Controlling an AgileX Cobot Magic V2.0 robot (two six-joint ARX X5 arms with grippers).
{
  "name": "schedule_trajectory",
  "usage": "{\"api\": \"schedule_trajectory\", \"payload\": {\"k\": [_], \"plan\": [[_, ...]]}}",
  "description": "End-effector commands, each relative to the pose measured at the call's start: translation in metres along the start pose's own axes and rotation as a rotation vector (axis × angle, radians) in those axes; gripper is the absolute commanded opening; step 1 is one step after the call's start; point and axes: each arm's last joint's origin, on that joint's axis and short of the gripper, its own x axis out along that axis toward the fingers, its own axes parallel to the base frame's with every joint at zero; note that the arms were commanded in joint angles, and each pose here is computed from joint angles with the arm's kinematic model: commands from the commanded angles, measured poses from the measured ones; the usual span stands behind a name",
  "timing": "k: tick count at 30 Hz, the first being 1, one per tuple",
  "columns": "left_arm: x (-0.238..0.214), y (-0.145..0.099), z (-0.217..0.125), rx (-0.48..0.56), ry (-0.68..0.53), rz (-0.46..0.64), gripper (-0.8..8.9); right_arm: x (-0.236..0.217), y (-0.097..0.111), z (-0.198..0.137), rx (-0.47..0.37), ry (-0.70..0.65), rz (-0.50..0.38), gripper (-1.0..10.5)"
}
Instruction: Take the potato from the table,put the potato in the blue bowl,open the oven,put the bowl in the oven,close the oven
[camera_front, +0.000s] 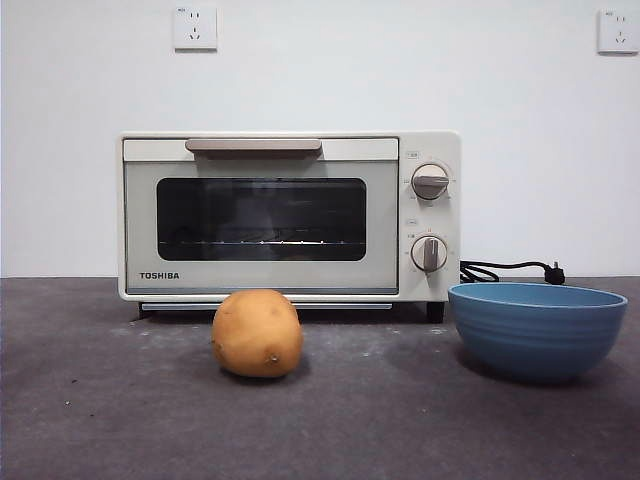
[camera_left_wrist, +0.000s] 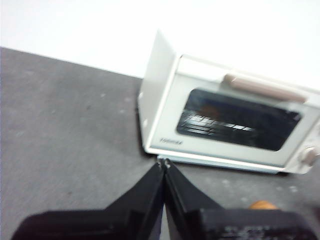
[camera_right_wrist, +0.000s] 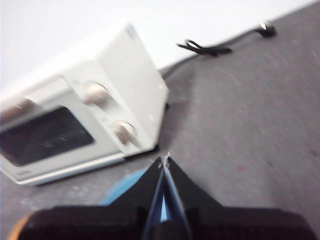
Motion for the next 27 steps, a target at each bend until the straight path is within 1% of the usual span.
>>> {"api": "schedule_trajectory", "payload": {"k": [1, 3, 6, 9, 12, 18, 22, 27], "plan": [[-0.006, -0.006, 0.015, -0.023, 0.009, -0.008, -0.08, -0.003, 0.009, 0.019, 0.010, 0.011, 0.018, -0.1], [-0.010, -0.011, 0.026, -0.025, 0.027, -0.034, -0.08, -0.005, 0.015, 0.032, 0.004, 0.047, 0.016, -0.1], [-0.015, -0.019, 0.043, -0.027, 0.066, -0.085, -0.08, -0.007, 0.026, 0.052, -0.039, 0.131, 0.062, -0.1], [-0.018, -0.026, 0.058, -0.013, 0.115, -0.141, -0.08, -0.008, 0.037, 0.072, -0.073, 0.214, 0.089, -0.1], [-0.019, -0.032, 0.071, -0.003, 0.179, -0.202, -0.08, -0.010, 0.048, 0.090, -0.115, 0.313, 0.147, -0.1], [-0.021, -0.042, 0.091, 0.009, 0.312, -0.314, -0.08, -0.011, 0.064, 0.121, -0.190, 0.467, 0.159, -0.1], [-0.023, -0.046, 0.098, 0.015, 0.379, -0.355, -0.08, -0.012, 0.071, 0.130, -0.221, 0.533, 0.177, -0.1], [-0.025, -0.049, 0.104, 0.017, 0.384, -0.369, -0.08, -0.012, 0.074, 0.130, -0.233, 0.560, 0.199, -0.1]]}}
